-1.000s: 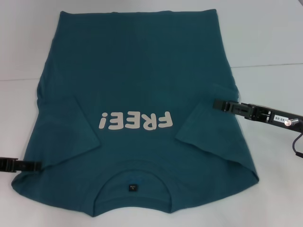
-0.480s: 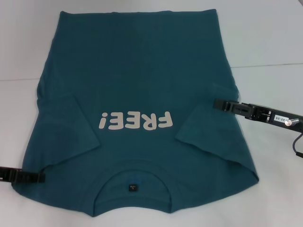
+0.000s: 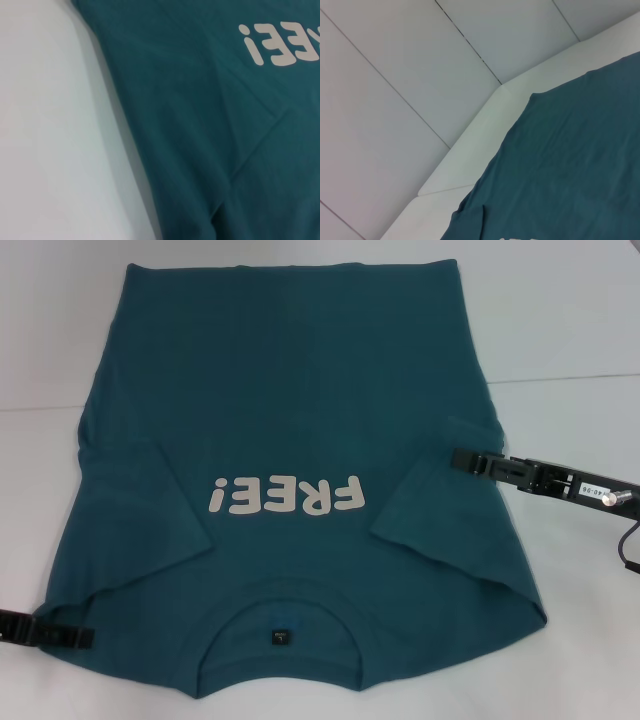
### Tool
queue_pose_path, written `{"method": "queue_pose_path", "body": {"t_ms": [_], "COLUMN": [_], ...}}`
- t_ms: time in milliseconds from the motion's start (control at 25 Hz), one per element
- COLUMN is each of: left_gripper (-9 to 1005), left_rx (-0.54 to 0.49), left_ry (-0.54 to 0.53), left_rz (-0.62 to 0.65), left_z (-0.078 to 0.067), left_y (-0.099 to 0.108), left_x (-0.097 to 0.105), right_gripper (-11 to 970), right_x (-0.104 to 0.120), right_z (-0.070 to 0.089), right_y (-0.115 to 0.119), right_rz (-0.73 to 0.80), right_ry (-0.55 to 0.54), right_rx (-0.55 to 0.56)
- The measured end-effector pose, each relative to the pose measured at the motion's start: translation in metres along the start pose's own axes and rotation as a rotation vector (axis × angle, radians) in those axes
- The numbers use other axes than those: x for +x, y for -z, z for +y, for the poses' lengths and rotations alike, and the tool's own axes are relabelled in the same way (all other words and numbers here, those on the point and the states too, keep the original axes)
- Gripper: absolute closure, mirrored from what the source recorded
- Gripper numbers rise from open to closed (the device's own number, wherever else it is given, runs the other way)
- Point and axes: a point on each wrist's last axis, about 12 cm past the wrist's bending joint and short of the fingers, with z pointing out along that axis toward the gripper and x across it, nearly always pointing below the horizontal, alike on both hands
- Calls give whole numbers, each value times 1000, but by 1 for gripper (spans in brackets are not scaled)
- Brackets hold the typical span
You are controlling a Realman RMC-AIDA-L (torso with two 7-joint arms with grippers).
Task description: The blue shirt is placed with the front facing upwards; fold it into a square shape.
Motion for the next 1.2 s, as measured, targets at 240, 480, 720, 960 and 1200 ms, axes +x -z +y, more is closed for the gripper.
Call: {"method": "queue_pose_path", "body": {"t_ms": [240, 480, 720, 960, 1200], "left_gripper": [76, 77, 81, 123, 226], "left_rx": [12, 19, 19, 4, -5], "left_ry": [-10, -25, -25, -22, -17], "left_rz": [-4, -6, -7, -12, -21], "left_z": [-3, -7, -7, -5, -3], "left_y": [-1, -1, 0, 0, 2], "left_x": [-4, -10, -12, -13, -14], "right_gripper": [28, 28, 27, 27, 27], "right_x": [-1, -1, -1, -1, -1], "right_z": [0, 0, 0, 0, 0], "right_y": [-1, -1, -1, -1, -1], "right_rz": [0, -1, -1, -1, -1], "right_ry": [2, 2, 2, 2, 2], "right_rx": [0, -1, 1, 1, 0]}}
